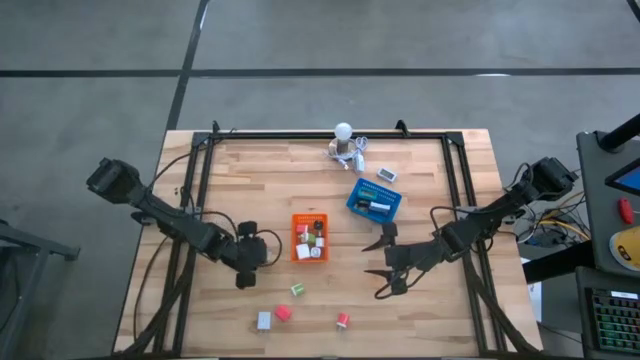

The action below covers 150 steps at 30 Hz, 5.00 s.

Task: Pick & Place Office items
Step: Put the sky blue charger adapter into the orange bin, then put the pink white charger adapter into the orange bin

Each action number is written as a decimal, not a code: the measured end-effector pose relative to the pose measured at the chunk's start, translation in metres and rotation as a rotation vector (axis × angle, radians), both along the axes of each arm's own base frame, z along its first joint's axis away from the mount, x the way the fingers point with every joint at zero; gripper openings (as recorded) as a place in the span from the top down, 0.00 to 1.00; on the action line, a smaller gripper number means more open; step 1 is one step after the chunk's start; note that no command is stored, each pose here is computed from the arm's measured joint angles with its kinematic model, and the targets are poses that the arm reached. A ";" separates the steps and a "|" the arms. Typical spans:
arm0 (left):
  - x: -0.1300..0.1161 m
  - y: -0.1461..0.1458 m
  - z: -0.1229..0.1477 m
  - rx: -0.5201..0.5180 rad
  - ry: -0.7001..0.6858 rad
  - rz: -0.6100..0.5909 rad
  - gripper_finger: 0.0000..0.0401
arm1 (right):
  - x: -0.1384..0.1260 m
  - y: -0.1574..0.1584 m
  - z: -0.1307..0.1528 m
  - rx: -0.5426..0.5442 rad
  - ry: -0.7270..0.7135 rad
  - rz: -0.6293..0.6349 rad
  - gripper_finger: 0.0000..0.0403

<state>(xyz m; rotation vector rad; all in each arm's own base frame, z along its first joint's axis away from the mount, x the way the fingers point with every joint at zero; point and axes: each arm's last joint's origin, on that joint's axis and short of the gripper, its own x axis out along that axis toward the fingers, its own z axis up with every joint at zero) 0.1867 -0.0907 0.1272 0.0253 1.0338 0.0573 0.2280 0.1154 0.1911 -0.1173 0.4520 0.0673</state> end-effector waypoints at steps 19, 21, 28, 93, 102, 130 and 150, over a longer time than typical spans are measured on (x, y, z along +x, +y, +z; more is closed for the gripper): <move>0.002 0.009 -0.002 0.147 -0.612 0.026 0.67 | -0.024 -0.021 -0.021 0.019 -0.353 0.021 0.38; 0.004 0.011 0.001 0.151 -0.650 0.028 0.67 | -0.030 -0.027 -0.026 0.030 -0.378 0.007 0.38; 0.021 0.024 0.011 0.053 -0.688 0.048 0.67 | -0.035 -0.039 -0.032 0.042 -0.402 -0.035 0.38; 0.117 0.021 0.075 0.080 0.045 -0.105 0.23 | -0.033 -0.040 -0.036 0.040 -0.347 -0.056 0.38; 0.105 -0.005 0.076 -0.126 0.094 0.013 0.23 | -0.033 -0.040 -0.036 0.040 -0.347 -0.056 0.38; 0.078 -0.078 0.074 -0.012 -0.179 0.046 0.23 | -0.021 0.007 -0.040 0.054 -0.243 0.112 0.38; 0.061 -0.067 0.035 -0.002 -0.165 0.072 0.23 | 0.067 0.095 -0.043 -0.146 0.248 0.430 0.38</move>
